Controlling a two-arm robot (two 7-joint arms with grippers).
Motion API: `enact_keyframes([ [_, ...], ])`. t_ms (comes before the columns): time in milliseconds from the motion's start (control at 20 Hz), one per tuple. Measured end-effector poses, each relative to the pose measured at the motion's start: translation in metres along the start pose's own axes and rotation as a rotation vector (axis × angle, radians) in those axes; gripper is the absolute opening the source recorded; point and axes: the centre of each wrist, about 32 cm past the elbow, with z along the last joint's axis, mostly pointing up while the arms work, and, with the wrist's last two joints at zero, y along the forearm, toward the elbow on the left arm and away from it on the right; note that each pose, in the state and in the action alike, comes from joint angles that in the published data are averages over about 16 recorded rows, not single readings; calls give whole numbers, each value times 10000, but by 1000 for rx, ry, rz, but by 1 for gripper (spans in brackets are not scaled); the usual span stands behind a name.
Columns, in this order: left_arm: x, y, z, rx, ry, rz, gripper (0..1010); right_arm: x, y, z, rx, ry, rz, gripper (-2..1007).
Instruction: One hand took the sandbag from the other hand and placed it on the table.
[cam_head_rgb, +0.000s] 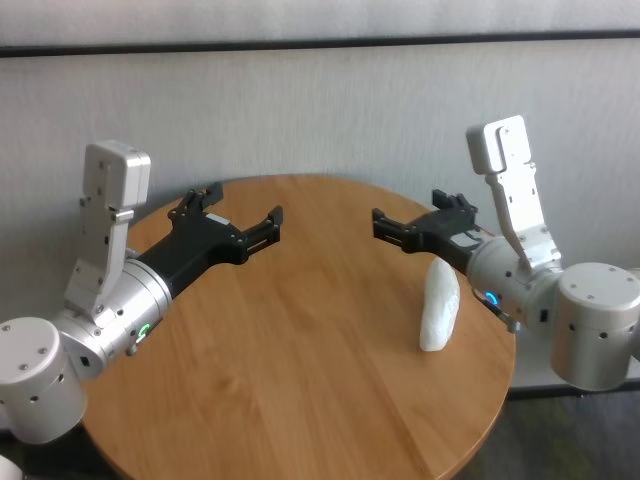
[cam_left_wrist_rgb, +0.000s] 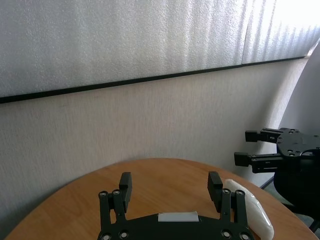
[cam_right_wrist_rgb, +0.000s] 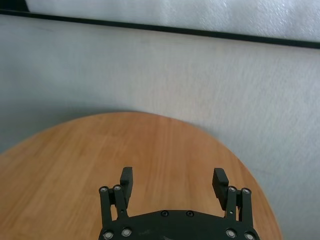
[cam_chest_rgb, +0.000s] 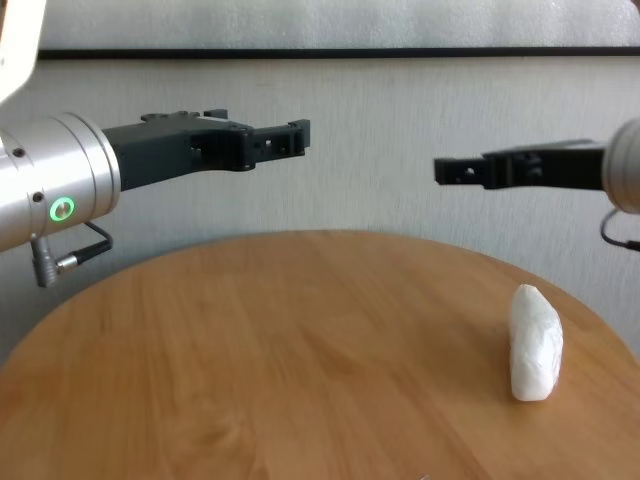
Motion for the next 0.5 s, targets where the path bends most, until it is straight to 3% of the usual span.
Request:
enact_keyframes([
  [500,0,0,0,0,0,0,1001,-179,72,145,53,-39,46,1001],
])
